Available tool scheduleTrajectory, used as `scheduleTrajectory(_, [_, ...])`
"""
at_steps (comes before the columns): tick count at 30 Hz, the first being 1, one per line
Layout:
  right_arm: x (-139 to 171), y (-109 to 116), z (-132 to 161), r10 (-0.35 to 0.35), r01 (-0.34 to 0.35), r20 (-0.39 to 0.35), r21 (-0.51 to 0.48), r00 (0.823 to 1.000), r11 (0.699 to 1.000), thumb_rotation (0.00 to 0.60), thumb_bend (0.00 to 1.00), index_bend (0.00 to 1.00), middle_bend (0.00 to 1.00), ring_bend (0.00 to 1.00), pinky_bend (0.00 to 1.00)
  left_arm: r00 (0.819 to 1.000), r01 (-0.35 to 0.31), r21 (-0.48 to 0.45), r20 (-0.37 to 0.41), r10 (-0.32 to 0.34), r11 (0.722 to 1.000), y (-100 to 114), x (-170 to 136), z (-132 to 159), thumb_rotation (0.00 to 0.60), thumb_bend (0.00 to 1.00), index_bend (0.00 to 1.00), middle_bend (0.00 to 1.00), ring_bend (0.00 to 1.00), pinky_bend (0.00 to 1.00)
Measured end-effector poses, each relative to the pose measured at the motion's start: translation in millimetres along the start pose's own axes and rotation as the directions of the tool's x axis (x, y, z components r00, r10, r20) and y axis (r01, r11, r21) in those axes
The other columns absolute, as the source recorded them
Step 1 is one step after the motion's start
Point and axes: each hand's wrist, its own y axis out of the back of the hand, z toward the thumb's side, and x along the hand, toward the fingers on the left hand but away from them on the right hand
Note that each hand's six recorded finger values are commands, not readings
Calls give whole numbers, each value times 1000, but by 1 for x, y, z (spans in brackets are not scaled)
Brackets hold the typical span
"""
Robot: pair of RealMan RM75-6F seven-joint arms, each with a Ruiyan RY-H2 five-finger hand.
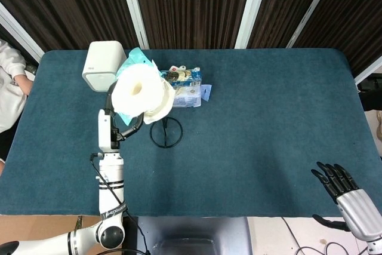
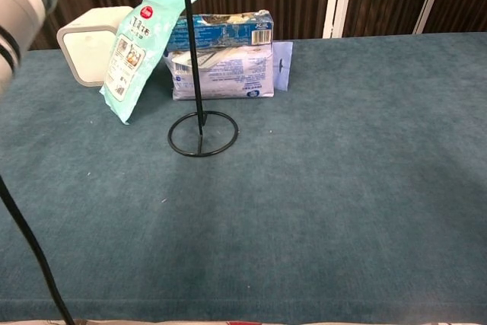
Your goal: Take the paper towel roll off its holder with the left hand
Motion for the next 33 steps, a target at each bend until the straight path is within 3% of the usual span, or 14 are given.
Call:
scheduleTrajectory(5, [0, -1, 0, 4, -4, 2, 4, 1000, 1000, 600, 64, 0, 0, 0, 0, 999, -42, 1, 10, 42, 999, 23, 13, 12, 600, 712, 800, 861, 840, 901])
scheduleTrajectory(10, [0, 1, -2, -1, 1, 8, 1, 1000, 1000, 600, 64, 0, 0, 0, 0, 995, -98, 42, 20, 98, 994, 59, 24, 10, 600, 709, 803, 861, 841, 902])
scheduleTrajectory(15, [1, 3, -2, -12, 12, 14, -6, 1000, 1000, 600, 64, 0, 0, 0, 0, 993, -117, 125, -13, 119, 985, 94, 20, -22, 600, 707, 803, 862, 840, 903])
scheduleTrajectory(22, [1, 0, 0, -3, 3, 5, -1, 1000, 1000, 600, 64, 0, 0, 0, 0, 997, -55, 217, -37, 65, 975, 114, -10, -67, 600, 698, 803, 859, 836, 892])
scheduleTrajectory(25, [0, -2, 2, 3, -3, 0, 5, 1000, 1000, 600, 64, 0, 0, 0, 0, 997, -10, 239, -69, 27, 971, 115, -29, -87, 600, 695, 801, 851, 819, 804])
scheduleTrajectory(30, [-1, -5, 6, 13, -13, -5, 10, 1000, 1000, 600, 65, 0, 0, 0, 0, 991, 88, 320, -121, -52, 943, 115, -67, -134, 600, 653, 768, 775, 686, 505])
scheduleTrajectory(33, [-1, -4, 5, 7, -7, -2, 6, 1000, 1000, 600, 65, 0, 0, 0, 0, 986, 135, 366, -143, -87, 921, 112, -85, -159, 600, 616, 735, 719, 600, 381])
